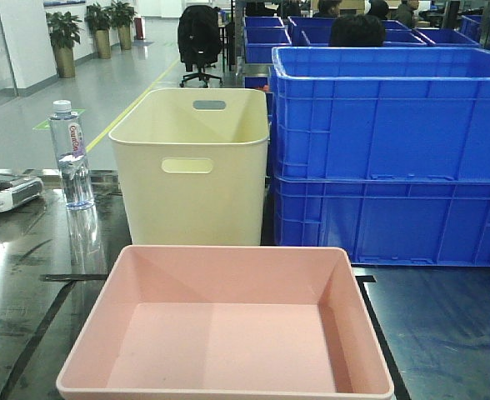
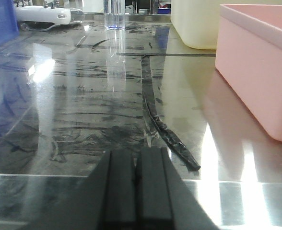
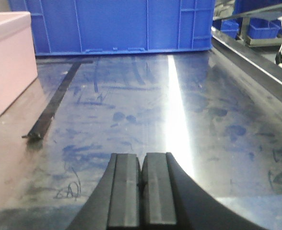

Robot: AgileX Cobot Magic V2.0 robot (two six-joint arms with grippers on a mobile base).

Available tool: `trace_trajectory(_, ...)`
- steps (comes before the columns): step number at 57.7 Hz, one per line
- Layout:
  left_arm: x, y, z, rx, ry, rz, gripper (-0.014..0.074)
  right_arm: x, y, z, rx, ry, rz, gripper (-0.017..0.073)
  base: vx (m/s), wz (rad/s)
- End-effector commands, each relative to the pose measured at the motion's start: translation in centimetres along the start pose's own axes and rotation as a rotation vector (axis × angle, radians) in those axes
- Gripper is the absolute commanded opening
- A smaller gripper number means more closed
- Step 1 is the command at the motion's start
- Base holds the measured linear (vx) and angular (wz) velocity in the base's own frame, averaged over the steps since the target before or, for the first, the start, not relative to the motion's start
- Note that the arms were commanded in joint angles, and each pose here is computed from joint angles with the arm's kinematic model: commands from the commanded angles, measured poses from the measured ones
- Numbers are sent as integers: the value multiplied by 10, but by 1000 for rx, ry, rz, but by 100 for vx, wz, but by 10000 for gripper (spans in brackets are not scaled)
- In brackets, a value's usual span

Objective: Grab pink bin and stack on right shelf

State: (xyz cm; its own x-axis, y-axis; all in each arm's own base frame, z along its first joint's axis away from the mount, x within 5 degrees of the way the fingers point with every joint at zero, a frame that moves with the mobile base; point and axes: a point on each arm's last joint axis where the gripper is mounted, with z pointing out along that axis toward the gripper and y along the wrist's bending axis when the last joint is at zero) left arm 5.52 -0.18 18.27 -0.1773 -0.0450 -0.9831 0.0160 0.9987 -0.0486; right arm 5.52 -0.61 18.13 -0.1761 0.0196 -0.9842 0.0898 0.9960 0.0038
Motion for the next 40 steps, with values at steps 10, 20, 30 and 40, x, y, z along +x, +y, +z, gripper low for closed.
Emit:
trace_trajectory(10,-2,0,1,-2,-55,-10,-8,-4,0,-1,2,-51,-13,-11,0,0)
trace_trajectory(20,-2,0,1,-2,-55,-10,-8,-4,0,-1,2,-51,-13,-11,0,0)
trace_trajectory(30,-2,0,1,-2,-55,-10,-8,-4,0,-1,2,-51,-13,-11,0,0)
trace_trajectory(40,-2,0,1,-2,-55,-10,-8,-4,0,-1,2,-51,-13,-11,0,0)
